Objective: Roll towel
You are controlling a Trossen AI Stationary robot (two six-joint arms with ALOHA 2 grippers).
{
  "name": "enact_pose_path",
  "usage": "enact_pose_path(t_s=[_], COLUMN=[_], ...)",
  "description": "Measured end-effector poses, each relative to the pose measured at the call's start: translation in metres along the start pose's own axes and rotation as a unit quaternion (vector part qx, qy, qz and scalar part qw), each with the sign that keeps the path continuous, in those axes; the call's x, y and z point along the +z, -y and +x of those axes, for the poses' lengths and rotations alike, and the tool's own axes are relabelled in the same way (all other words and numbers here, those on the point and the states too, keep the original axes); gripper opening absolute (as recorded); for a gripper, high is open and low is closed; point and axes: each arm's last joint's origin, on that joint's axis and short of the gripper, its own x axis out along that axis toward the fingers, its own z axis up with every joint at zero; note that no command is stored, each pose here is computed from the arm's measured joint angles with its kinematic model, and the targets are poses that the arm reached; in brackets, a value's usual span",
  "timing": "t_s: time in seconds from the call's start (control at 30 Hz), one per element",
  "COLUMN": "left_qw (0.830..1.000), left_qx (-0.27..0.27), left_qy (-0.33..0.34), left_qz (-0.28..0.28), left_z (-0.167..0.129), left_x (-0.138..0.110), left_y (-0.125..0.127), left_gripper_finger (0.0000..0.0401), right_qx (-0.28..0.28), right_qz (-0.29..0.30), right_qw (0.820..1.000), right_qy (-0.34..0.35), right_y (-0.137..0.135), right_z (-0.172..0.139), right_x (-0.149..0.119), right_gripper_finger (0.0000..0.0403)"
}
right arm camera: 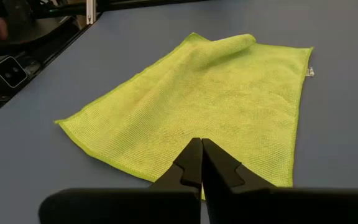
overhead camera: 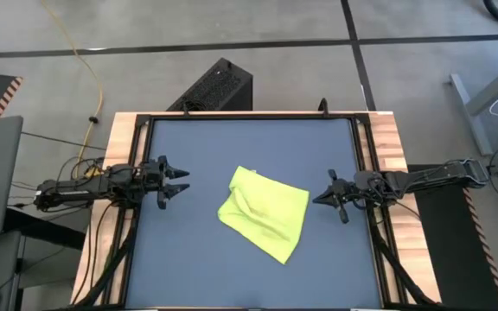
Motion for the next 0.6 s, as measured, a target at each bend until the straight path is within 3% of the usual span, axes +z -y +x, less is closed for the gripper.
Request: enact_pose_path(t_s=[0.37, 0.43, 0.5, 0.6], left_qw=[1.000, 1.000, 0.998, 0.975], left_qx=[0.001, 0.023, 0.035, 0.029], left_qy=[0.000, 0.010, 0.018, 0.024], left_qz=[0.000, 0.002, -0.052, -0.219], left_z=[0.0000, -0.0001, -0.0001, -0.0001], left_x=[0.0000, 0.0010, 0.0016, 0.0018], left_y=[0.0000, -0.0012, -0.0019, -0.0017], left_gripper_finger=[0.0219, 0.0219, 0.0219, 0.0219], right_qx=[0.000, 0.000, 0.000, 0.000], right_qz=[0.000, 0.000, 0.000, 0.000], right_qw=[1.000, 1.000, 1.000, 1.000], right_qy=[0.000, 0.000, 0.000, 0.000], right_y=[0.0000, 0.0000, 0.0000, 0.0000], right_z=[0.0000, 0.0000, 0.0000, 0.0000], right_x=[0.0000, 0.0000, 0.0000, 0.0001], right_gripper_finger=[0.0025, 0.0025, 0.0025, 0.0025])
